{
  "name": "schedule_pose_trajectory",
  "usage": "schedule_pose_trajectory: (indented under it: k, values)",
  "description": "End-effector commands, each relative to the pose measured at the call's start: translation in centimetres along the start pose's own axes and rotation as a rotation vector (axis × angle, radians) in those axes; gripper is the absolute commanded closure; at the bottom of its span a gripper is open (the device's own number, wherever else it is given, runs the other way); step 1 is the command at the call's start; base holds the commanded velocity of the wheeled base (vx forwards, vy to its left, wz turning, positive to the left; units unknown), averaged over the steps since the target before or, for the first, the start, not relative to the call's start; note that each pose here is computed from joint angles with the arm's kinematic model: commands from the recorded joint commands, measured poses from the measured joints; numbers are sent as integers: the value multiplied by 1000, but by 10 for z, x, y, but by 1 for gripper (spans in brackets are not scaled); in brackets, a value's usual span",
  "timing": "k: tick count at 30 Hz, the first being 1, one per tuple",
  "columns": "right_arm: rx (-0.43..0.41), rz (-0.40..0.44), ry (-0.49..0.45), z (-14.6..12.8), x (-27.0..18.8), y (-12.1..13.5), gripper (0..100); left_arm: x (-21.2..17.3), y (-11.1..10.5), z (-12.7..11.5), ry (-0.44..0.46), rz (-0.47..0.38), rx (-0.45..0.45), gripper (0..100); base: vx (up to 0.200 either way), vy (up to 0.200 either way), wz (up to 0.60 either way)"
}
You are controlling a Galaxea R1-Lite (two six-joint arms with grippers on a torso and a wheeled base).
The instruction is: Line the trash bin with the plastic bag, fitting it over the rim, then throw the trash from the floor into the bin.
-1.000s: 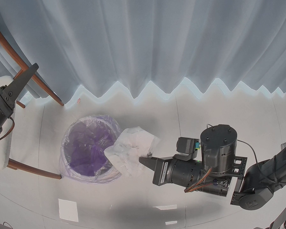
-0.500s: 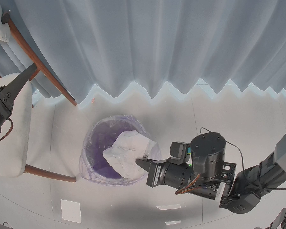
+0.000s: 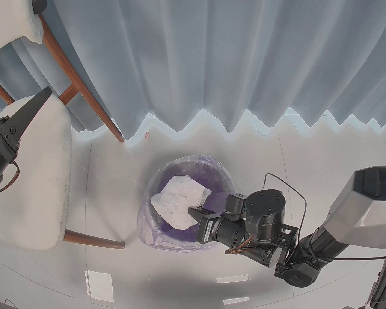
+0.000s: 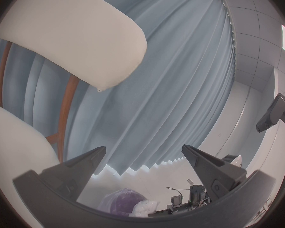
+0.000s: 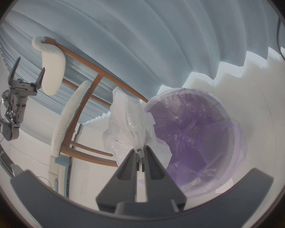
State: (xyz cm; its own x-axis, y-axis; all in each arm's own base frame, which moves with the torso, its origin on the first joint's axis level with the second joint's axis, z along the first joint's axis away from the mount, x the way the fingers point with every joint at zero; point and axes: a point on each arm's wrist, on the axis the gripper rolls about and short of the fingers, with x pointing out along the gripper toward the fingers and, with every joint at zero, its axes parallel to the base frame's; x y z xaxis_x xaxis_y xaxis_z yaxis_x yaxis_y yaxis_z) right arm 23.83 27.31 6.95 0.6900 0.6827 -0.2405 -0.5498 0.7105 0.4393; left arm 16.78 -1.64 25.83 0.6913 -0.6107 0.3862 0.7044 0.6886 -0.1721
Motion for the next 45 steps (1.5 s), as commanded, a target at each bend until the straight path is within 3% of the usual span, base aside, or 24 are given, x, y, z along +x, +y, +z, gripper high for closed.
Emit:
schedule_pose_trajectory:
  k: [1, 5, 11, 22, 23, 37, 42, 45]
  values:
    - [0, -45, 22, -16, 16, -19, 100, 0, 0, 0, 2, -1, -2, 0, 0, 0, 0]
    - [-13, -101, 32, -27, 27, -37, 100, 0, 0, -1, 3, -1, -2, 0, 0, 0, 0]
    - [-9, -107, -8, -30, 33, -48, 100, 0, 0, 0, 2, -1, -2, 0, 0, 0, 0]
    - [-10, -115, -4, -31, 32, -52, 100, -1, 0, -4, 15, -1, 30, 0, 0, 0, 0]
    - [-10, -117, -1, -32, 32, -52, 0, -1, 0, -4, 15, -1, 30, 0, 0, 0, 0]
    - [-1, -68, -91, -5, 15, -38, 0, -2, -1, -4, 13, -2, 31, 0, 0, 0, 0]
    - [-10, -28, -180, 33, -27, -18, 0, -6, -9, 6, -20, -17, 64, 0, 0, 0, 0]
    - [-56, -60, -236, 49, -66, -11, 0, -13, -17, 14, -49, -25, 95, 0, 0, 0, 0]
